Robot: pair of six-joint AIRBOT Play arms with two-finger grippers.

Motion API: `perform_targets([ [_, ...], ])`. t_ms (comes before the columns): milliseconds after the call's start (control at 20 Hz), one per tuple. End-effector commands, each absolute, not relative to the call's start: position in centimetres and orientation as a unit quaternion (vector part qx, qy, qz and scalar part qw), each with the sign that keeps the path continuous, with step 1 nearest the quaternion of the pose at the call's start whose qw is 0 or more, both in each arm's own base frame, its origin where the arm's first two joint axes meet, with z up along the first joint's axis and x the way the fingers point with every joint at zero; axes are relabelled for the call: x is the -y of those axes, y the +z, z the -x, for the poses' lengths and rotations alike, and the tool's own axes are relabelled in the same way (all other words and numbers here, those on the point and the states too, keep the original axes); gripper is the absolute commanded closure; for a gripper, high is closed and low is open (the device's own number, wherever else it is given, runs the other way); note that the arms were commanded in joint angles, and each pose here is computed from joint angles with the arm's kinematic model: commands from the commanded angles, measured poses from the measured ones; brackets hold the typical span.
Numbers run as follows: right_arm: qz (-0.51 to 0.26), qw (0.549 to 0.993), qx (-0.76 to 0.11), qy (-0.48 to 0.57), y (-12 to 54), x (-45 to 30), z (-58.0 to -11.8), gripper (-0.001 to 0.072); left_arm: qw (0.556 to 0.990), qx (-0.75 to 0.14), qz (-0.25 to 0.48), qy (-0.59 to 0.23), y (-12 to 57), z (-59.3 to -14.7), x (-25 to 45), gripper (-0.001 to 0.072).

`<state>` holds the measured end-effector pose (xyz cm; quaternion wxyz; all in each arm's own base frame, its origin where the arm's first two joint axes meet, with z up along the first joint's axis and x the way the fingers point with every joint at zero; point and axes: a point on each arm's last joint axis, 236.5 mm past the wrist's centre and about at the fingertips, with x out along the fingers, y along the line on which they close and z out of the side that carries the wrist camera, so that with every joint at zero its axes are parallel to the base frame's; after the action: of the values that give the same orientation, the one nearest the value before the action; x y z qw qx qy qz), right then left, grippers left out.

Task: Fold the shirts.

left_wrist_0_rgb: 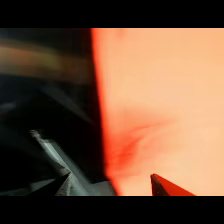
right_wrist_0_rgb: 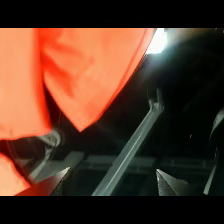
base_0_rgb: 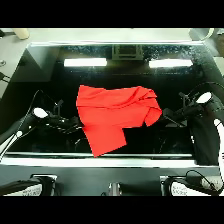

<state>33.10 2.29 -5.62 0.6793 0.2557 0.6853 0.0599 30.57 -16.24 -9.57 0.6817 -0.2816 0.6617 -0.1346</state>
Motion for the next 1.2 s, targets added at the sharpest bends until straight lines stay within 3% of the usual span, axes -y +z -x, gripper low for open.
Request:
perform_targets([
  [0,-0.256,0.696,-0.669,0.043,-6.9,-1.7,-33.8,0.0176,0.694,-0.642,0.305,-0.114,-10.3,-32.1,17.4,0.0113],
  [100,-0.272,0.698,-0.662,0.038,-7.9,-1.9,-34.2,0.0175,0.702,-0.631,0.313,-0.102,-10.3,-32.8,17.4,0.0315],
  [150,-0.290,0.692,-0.660,0.040,-8.3,-2.5,-34.5,0.0175,0.705,-0.628,0.312,-0.101,-10.3,-32.9,17.4,0.0340],
  [200,-0.311,0.686,-0.656,0.047,-8.7,-3.3,-34.9,0.0175,0.704,-0.629,0.315,-0.100,-10.3,-32.9,17.5,0.0500],
  [250,-0.329,0.681,-0.652,0.057,-9.0,-4.0,-35.4,0.0175,0.705,-0.628,0.315,-0.100,-10.2,-32.9,17.5,0.0592],
  [350,-0.369,0.671,-0.639,0.069,-9.3,-5.3,-36.5,0.0175,0.705,-0.627,0.315,-0.100,-10.1,-33.0,17.5,0.0677],
  [650,-0.323,0.687,-0.648,0.055,-11.3,-7.8,-37.0,0.0179,0.705,-0.627,0.315,-0.102,-10.0,-33.0,17.5,0.0678],
  [700,-0.319,0.692,-0.646,0.044,-11.6,-8.0,-37.3,0.0227,0.706,-0.626,0.315,-0.103,-9.9,-33.0,17.5,0.0678],
  [800,-0.322,0.689,-0.648,0.043,-11.5,-8.5,-37.2,0.0653,0.713,-0.618,0.314,-0.107,-9.3,-33.3,17.3,0.0678],
  [900,-0.303,0.697,-0.647,0.055,-10.0,-8.2,-37.2,0.0689,0.729,-0.598,0.312,-0.116,-7.5,-34.5,16.5,0.0681],
  [1000,-0.242,0.754,-0.604,0.084,-5.0,-6.7,-39.2,0.0689,0.769,-0.543,0.306,-0.138,-2.5,-37.3,14.8,0.0682],
  [1150,-0.133,0.892,-0.419,0.104,13.0,-3.4,-43.4,0.0690,0.883,-0.350,0.258,-0.176,15.3,-41.9,10.3,0.0682],
])
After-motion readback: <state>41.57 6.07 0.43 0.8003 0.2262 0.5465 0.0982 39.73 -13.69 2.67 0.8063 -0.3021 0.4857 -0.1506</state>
